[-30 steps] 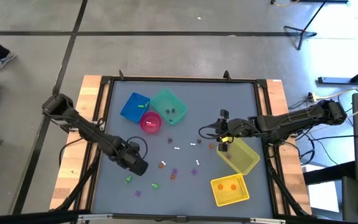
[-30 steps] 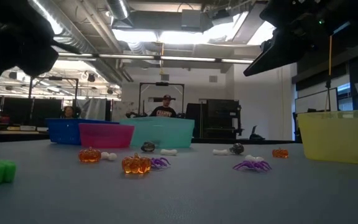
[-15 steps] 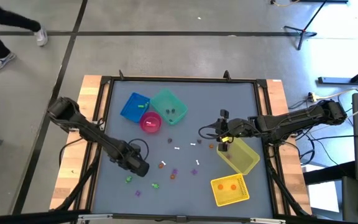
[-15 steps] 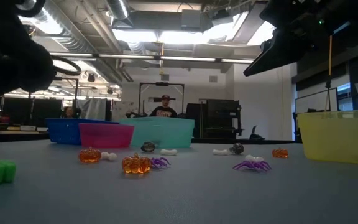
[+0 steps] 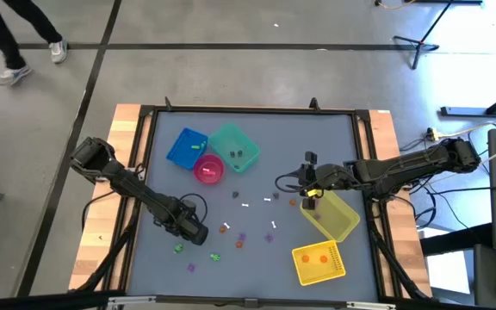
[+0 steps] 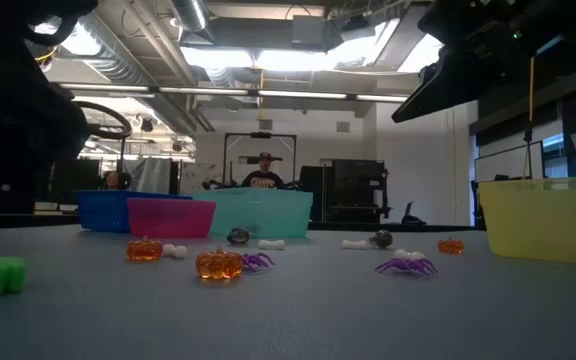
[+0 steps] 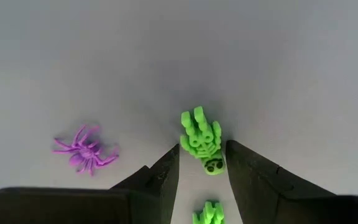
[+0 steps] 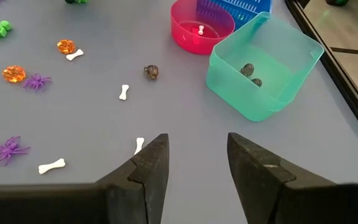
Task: Sort Halloween decoration
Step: Put the green skeleton toy into the blue bin
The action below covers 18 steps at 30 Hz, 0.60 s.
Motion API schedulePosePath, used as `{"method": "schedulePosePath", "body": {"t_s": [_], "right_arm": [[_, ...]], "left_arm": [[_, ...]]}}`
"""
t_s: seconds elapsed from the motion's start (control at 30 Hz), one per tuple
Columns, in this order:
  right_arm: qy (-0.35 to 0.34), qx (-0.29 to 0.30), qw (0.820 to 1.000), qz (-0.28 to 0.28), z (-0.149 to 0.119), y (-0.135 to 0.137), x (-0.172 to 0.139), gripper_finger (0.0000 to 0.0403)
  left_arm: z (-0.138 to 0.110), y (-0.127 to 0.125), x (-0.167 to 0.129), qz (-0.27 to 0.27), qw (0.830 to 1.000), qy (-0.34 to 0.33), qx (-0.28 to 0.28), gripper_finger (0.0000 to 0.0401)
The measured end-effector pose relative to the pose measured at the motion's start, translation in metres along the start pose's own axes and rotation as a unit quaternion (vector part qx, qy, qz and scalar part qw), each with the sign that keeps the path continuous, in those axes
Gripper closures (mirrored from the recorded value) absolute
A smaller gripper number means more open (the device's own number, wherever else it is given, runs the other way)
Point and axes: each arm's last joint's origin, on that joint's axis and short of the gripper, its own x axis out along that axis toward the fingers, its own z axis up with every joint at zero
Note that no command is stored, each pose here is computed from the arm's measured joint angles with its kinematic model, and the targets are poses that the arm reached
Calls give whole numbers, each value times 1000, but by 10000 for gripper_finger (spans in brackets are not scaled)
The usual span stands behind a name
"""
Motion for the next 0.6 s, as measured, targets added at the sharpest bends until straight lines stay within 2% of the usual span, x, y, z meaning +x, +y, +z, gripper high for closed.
{"method": "schedulePosePath", "body": {"t_s": [0.6], "right_arm": [[0, 0, 1000, 0, 0, 0, 0, 242]], "left_arm": [[0, -2, 0, -12, 1000, 2, 1, 372]]}}
